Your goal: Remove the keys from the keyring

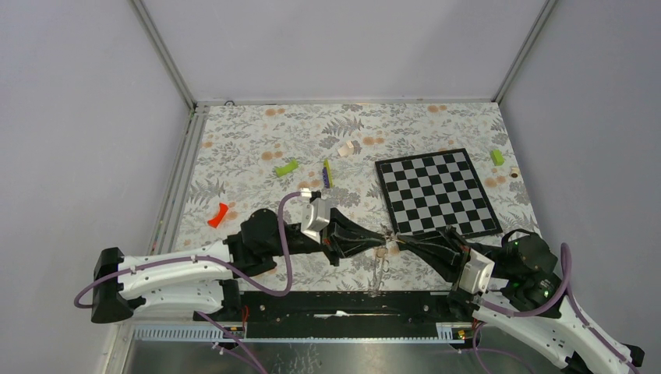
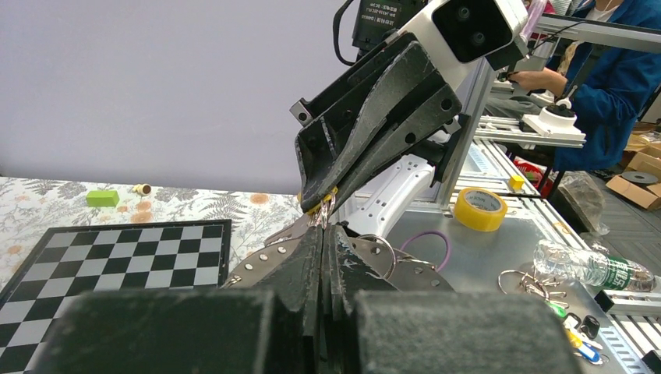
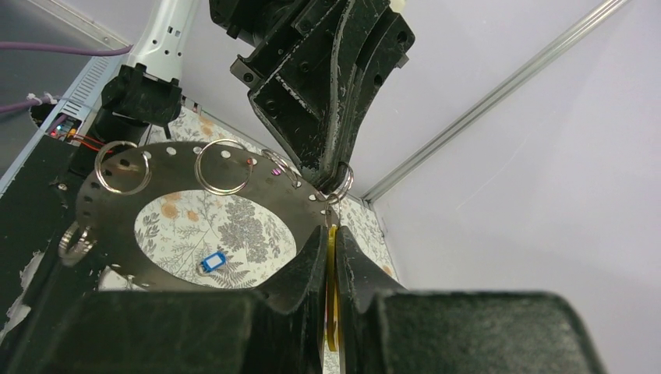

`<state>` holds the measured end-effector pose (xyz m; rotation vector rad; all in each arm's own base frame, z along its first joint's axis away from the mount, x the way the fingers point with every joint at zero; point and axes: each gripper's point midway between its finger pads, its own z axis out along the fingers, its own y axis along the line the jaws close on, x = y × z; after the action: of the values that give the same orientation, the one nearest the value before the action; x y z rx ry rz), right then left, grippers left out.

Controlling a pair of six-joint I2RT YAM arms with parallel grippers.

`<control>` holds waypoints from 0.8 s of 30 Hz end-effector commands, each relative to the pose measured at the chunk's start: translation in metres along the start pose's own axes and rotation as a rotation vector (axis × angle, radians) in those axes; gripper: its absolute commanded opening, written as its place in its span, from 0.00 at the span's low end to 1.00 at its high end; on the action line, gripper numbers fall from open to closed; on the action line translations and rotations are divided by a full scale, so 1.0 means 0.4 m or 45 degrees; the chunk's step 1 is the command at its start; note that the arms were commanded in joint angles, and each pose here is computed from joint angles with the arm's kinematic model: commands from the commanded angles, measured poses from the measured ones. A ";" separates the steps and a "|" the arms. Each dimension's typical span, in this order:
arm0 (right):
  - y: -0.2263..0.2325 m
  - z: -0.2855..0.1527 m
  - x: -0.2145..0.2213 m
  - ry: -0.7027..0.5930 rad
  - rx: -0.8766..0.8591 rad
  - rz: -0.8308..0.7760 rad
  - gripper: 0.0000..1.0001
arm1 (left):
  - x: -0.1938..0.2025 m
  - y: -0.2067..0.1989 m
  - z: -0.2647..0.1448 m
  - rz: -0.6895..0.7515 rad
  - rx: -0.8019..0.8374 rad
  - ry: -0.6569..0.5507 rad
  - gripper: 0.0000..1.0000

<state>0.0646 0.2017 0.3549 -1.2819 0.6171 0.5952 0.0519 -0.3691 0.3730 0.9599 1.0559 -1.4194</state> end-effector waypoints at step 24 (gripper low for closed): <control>0.035 0.019 0.033 0.003 -0.058 0.064 0.00 | -0.104 -0.006 -0.001 0.050 -0.007 -0.171 0.00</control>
<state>0.0678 0.2115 0.3420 -1.3085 0.6383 0.6238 0.0530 -0.3691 0.3726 0.9553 1.0605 -1.4159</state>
